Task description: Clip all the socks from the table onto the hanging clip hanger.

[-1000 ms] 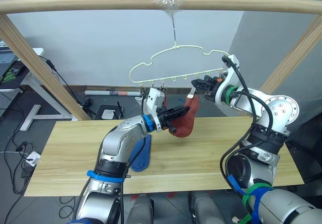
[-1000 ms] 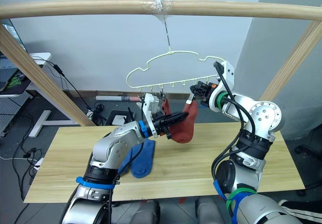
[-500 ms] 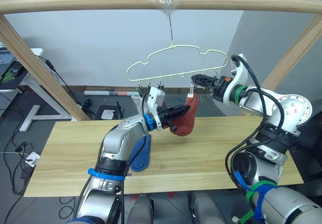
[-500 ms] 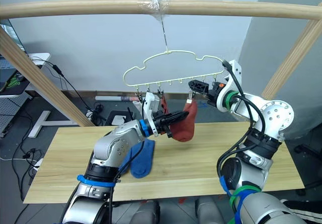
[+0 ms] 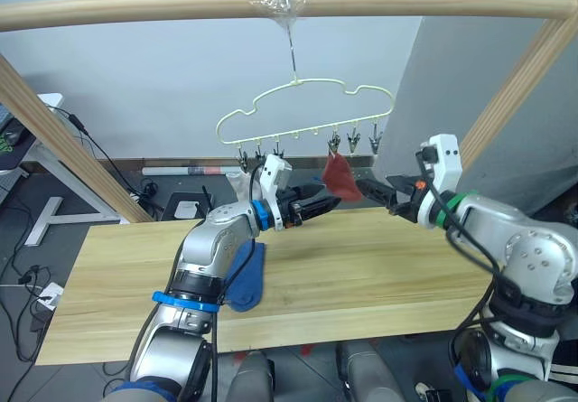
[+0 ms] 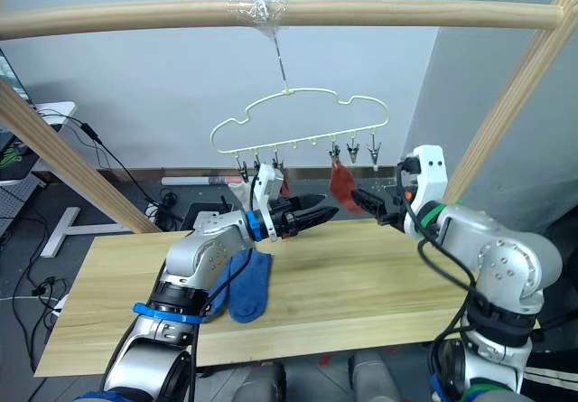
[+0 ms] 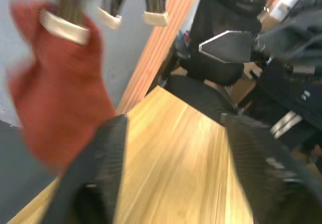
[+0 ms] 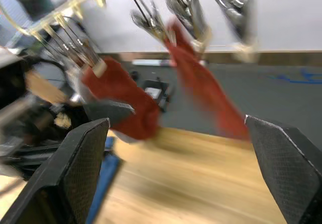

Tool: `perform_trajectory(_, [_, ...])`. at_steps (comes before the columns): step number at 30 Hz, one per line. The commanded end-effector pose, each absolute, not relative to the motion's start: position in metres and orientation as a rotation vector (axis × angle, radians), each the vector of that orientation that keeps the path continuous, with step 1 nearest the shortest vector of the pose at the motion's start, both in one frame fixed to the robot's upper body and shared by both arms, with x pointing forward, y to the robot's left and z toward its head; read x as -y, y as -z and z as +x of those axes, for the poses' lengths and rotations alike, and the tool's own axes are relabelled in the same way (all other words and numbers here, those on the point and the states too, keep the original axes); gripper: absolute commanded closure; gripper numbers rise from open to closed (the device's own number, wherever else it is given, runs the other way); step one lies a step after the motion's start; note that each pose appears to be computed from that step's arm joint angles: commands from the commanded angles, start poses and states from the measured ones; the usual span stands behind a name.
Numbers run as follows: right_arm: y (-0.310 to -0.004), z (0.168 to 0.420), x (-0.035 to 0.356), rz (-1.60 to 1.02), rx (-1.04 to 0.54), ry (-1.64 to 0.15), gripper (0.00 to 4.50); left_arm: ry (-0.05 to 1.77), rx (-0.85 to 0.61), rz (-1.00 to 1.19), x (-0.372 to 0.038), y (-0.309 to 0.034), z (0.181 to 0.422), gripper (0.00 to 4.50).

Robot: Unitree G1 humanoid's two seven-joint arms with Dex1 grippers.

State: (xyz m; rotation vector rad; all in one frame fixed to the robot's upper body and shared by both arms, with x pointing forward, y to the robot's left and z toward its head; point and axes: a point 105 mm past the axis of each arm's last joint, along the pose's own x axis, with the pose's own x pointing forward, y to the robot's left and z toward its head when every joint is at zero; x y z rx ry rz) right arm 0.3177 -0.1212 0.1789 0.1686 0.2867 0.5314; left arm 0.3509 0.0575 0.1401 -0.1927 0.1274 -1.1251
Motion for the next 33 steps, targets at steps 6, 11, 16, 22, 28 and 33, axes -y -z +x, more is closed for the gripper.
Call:
perform_trajectory(6, [-0.194, 0.328, 0.110, -0.017, 0.003, -0.393, 0.18, 1.135, 0.000, 0.001, -0.088, -0.171, 0.335, 0.00])
perform_trajectory(11, [-0.196, 0.331, 0.097, -0.107, 0.125, -0.323, 0.92, 1.100, 0.060, 0.095, -0.105, -0.185, 0.323, 0.00])
perform_trajectory(16, [-0.198, 0.339, 0.095, -0.015, 0.154, -0.253, 1.26, 1.035, 0.090, 0.069, -0.104, -0.192, 0.318, 0.00])
perform_trajectory(22, [-0.197, 0.353, 0.095, -0.030, 0.158, -0.226, 2.11, 1.006, 0.123, 0.049, -0.096, -0.196, 0.313, 0.00])
perform_trajectory(28, [-0.199, 0.365, 0.096, -0.028, 0.170, -0.210, 2.11, 0.987, 0.141, 0.059, -0.097, -0.200, 0.315, 0.00])
perform_trajectory(33, [-0.201, 0.373, 0.096, -0.036, 0.183, -0.203, 2.11, 0.985, 0.151, 0.074, -0.098, -0.203, 0.315, 0.00])
